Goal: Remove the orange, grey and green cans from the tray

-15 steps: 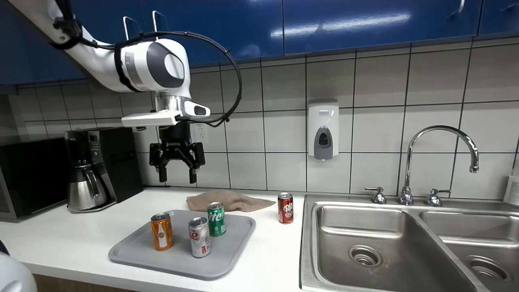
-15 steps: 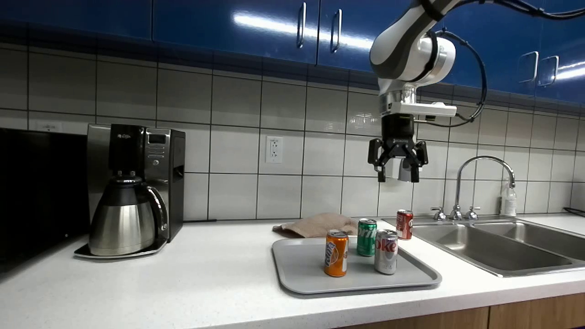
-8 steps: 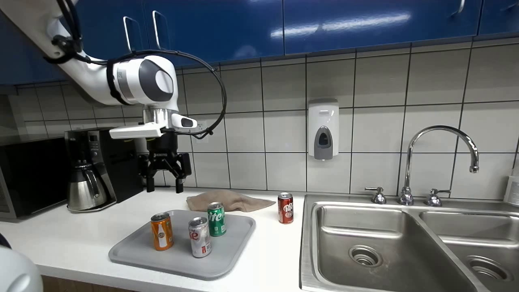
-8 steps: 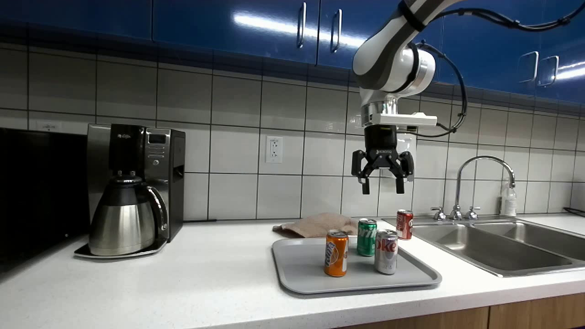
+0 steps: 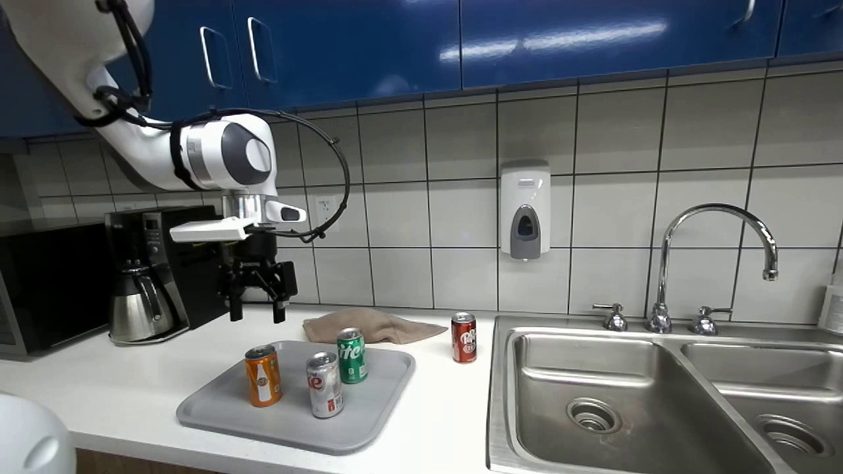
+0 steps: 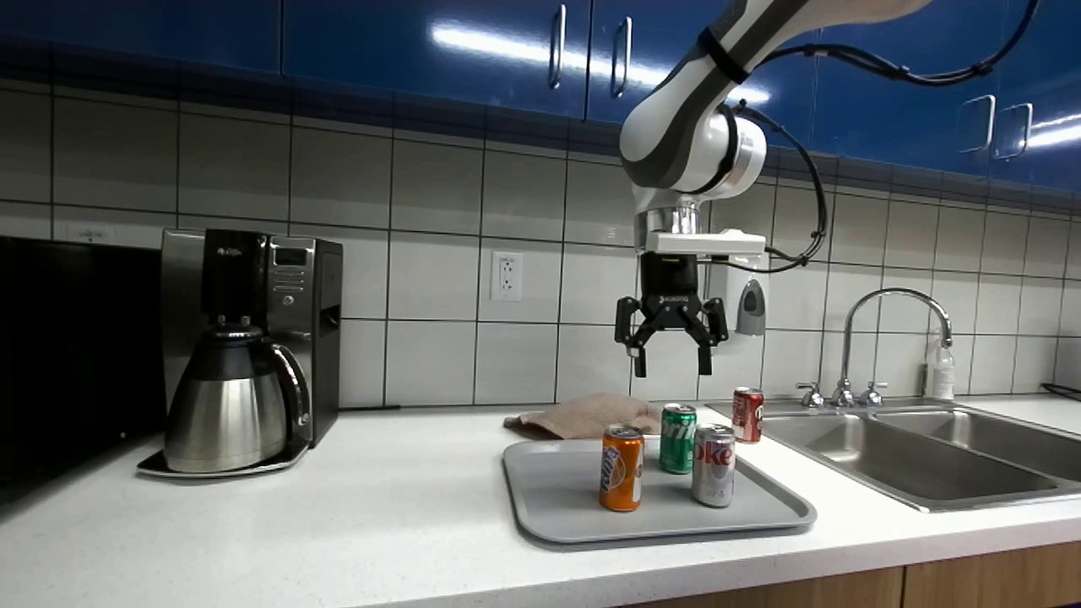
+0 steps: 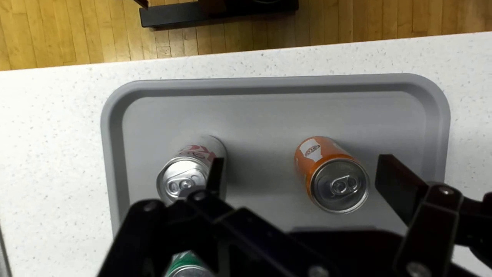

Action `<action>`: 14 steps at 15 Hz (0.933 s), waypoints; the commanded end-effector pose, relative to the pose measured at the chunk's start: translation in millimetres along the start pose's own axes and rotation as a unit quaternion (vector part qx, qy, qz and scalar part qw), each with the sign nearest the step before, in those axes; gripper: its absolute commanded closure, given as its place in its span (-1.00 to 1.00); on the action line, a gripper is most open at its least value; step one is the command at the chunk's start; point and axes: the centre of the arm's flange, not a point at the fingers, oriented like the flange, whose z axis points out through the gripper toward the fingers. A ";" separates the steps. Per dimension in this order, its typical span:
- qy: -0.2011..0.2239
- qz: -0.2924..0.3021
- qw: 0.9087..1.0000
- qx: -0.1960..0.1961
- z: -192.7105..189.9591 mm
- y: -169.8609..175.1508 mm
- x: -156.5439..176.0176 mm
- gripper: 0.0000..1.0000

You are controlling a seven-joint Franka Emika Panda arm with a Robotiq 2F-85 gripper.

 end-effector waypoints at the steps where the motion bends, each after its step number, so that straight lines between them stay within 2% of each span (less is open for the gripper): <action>1: 0.011 0.017 1.000 0.007 2.6 -22.6 23.6 -1.00; 8: 0.031 0.013 0.999 0.012 24.0 -60.0 43.6 -1.00; 14: 0.034 -0.002 0.999 -0.001 41.3 -89.0 36.8 -1.00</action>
